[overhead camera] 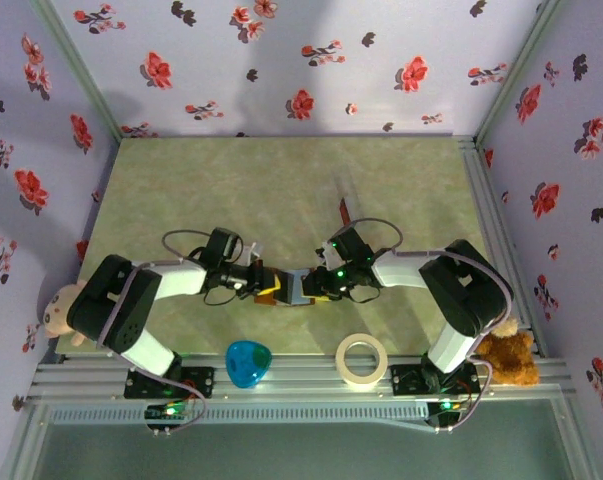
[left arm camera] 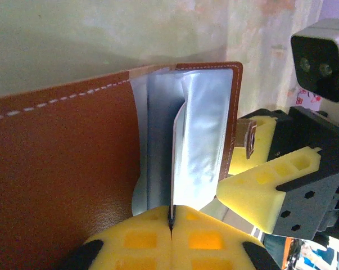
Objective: Put the credit cards into the card holder
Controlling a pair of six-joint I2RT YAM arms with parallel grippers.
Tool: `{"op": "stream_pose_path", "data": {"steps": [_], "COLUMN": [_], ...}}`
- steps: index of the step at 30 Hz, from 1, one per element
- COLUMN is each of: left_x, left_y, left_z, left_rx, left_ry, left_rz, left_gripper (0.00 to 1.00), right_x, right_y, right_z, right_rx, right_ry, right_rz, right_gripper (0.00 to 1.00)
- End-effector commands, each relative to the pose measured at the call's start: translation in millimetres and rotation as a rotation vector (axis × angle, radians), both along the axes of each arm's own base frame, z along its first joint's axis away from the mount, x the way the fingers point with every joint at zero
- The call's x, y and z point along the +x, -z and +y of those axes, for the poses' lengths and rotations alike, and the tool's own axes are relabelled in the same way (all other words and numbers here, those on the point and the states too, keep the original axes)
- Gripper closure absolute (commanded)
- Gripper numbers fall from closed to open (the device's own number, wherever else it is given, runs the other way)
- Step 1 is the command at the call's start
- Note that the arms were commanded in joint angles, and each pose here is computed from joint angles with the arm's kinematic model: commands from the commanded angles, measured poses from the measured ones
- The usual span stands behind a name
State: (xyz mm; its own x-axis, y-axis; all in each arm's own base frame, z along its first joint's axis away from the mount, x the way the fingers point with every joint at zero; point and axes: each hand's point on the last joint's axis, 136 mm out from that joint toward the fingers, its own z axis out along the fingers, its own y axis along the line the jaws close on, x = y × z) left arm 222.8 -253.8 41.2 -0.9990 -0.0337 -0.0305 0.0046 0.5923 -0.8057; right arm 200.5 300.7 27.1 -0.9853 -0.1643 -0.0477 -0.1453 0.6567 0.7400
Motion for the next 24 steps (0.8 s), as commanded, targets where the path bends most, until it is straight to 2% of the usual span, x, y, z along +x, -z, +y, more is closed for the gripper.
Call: {"op": "stream_pose_path", "data": {"steps": [1, 13, 16, 24], "left_x": [3.6, 1.0, 0.1, -6.5], "left_y": [6.7, 14.8, 18.3, 27.4], "left_z": [7.7, 2.5, 7.3, 12.9], "left_rx": [0.036, -0.013, 0.035, 0.143], "left_ry": [-0.058, -0.114, -0.131, -0.13], "left_rz": [0.0, 0.026, 0.028, 0.054], "left_gripper": [1.0, 1.0, 1.0, 0.79], "right_x": [-8.7, -7.9, -7.3, -8.6], "right_y": [27.2, 27.3, 27.5, 30.8], "right_z": [-7.8, -3.7, -2.7, -3.1], "right_rx": [-0.077, -0.052, -0.045, -0.047], "right_ry": [-0.01, 0.0, 0.006, 0.002], "right_rz": [0.02, 0.027, 0.028, 0.029], "right_gripper": [0.63, 0.65, 0.66, 0.67]}}
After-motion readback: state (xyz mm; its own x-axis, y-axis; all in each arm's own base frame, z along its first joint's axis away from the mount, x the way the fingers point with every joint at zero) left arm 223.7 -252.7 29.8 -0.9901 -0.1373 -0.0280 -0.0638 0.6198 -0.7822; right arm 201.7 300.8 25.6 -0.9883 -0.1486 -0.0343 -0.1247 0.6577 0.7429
